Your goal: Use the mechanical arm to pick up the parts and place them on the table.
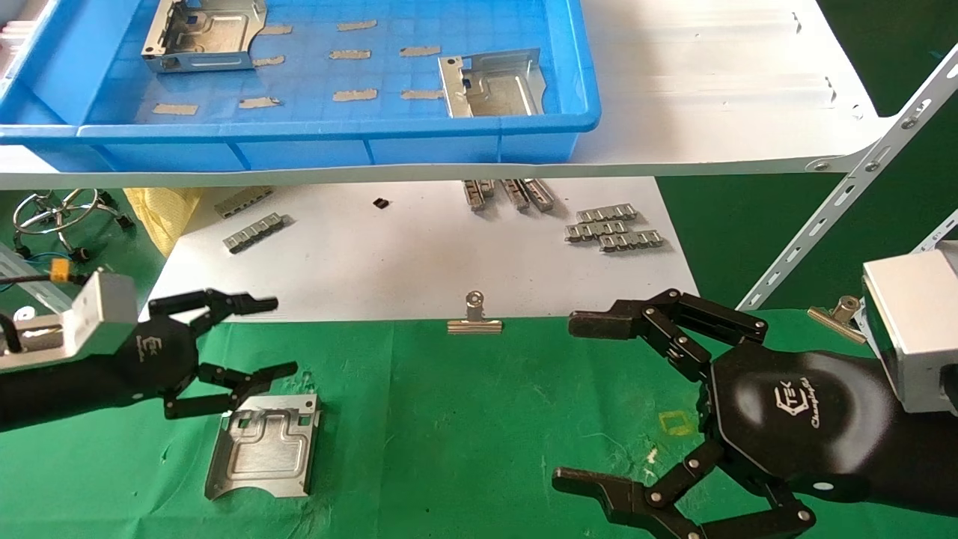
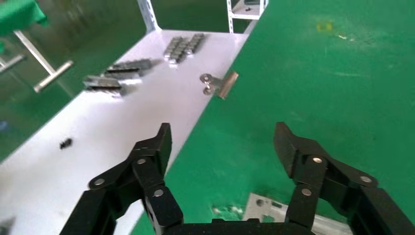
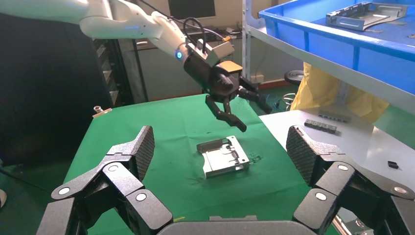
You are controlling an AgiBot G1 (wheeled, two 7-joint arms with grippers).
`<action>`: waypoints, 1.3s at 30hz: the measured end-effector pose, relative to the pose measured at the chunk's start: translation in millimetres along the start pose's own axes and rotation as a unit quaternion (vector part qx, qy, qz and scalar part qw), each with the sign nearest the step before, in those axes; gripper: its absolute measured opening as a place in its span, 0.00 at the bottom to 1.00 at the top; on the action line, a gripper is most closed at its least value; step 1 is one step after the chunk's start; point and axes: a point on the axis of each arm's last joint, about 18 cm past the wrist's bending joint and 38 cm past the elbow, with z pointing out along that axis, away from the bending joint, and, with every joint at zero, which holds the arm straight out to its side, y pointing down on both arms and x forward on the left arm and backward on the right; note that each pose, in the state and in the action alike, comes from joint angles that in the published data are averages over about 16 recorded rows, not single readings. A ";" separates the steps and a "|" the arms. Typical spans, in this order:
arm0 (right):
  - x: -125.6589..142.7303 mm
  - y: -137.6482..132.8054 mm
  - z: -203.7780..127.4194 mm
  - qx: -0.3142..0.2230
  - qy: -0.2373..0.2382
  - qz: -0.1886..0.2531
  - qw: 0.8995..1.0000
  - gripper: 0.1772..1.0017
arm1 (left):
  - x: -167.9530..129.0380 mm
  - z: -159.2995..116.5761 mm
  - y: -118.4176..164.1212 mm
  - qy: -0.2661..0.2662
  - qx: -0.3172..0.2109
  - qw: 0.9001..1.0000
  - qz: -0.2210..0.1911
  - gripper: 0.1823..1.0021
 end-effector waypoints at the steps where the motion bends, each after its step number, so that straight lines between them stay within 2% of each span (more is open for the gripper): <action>1: 0.0 0.0 0.0 0.000 0.000 0.000 1.000 1.00 | 0.0 -0.3 -0.7 -0.002 0.003 1.000 -0.005 0.59; 9: 0.0 0.0 0.0 0.000 0.000 0.000 1.000 1.00 | 0.8 -0.3 -4.7 -0.005 0.019 1.000 -0.017 0.81; 16: 0.0 0.0 0.0 0.000 0.000 0.000 1.000 1.00 | 3.8 3.2 -11.5 0.003 0.031 0.999 -0.021 0.92; 27: 0.0 0.0 0.0 0.000 0.000 0.000 1.000 1.00 | 13.7 8.5 -33.9 0.021 0.071 0.997 -0.037 1.00; 39: 0.0 0.0 0.0 0.000 0.000 0.000 1.000 1.00 | 29.0 9.4 -62.7 0.047 0.109 0.992 -0.053 1.00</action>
